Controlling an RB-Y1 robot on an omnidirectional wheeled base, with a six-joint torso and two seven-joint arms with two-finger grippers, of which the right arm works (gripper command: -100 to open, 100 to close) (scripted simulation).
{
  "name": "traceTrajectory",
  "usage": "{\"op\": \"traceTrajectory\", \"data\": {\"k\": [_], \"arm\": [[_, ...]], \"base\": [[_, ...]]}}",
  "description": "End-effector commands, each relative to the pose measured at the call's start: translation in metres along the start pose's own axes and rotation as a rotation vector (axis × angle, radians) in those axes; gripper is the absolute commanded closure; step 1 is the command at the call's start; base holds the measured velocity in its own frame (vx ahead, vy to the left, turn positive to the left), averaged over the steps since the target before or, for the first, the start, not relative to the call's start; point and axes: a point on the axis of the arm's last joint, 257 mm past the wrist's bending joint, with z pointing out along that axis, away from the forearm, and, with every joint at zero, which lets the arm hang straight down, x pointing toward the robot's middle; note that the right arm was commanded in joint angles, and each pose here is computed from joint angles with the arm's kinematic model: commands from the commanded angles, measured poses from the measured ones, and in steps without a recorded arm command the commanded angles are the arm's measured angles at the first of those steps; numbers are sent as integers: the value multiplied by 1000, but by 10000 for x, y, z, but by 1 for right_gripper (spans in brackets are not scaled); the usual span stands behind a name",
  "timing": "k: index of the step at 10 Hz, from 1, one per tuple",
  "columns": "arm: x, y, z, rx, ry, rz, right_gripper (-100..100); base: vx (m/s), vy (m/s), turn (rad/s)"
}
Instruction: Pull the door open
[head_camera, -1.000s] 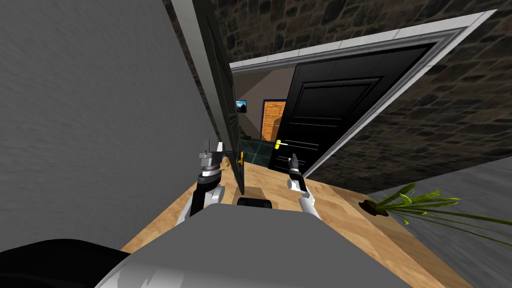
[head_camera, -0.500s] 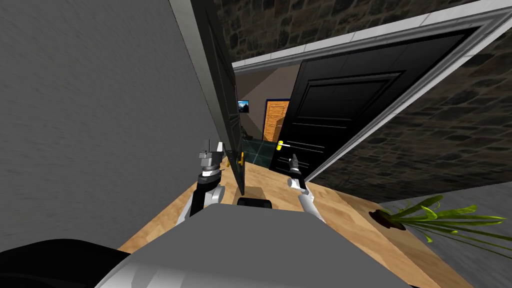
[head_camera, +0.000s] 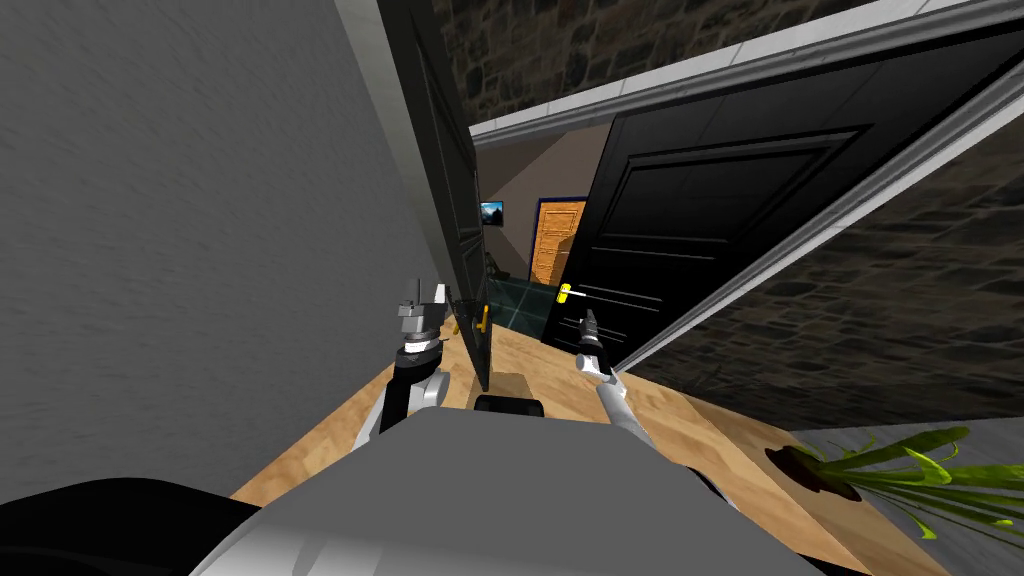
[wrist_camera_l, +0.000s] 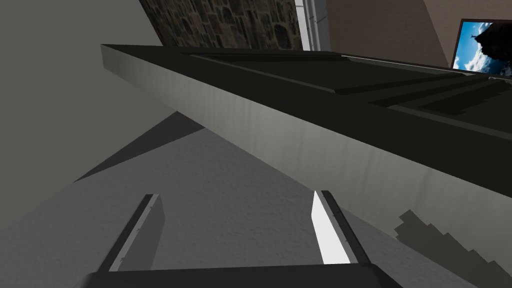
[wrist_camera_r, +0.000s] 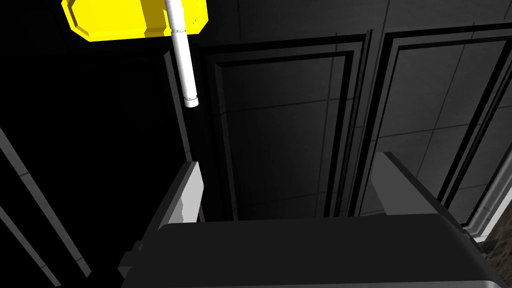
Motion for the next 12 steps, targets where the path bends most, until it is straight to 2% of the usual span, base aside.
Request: {"op": "traceTrajectory", "data": {"k": [1, 2, 3, 5, 6, 8, 9, 10, 11, 12], "arm": [[-94, -55, 83, 15, -22, 1, -100], [-160, -106, 133, 28, -37, 3, -100], [-185, -209, 96, 50, -41, -2, -100], [-305, -263, 198, 66, -70, 2, -100], [-326, -346, 164, 84, -74, -2, -100], [-454, -425, 237, 107, -105, 2, -100], [-464, -466, 218, 116, -107, 0, -100], [-513, -471, 259, 120, -120, 3, -100], [-524, -514, 238, 130, -122, 1, -100], [-584, -560, 257, 143, -137, 2, -100]], "base": [[65, -52, 208], [71, -81, 187], [47, -59, 64], [45, -49, 157], [43, -45, 51], [46, -42, 121], [43, -50, 70], [35, -43, 81], [28, -33, 41], [29, -37, 81]]}}
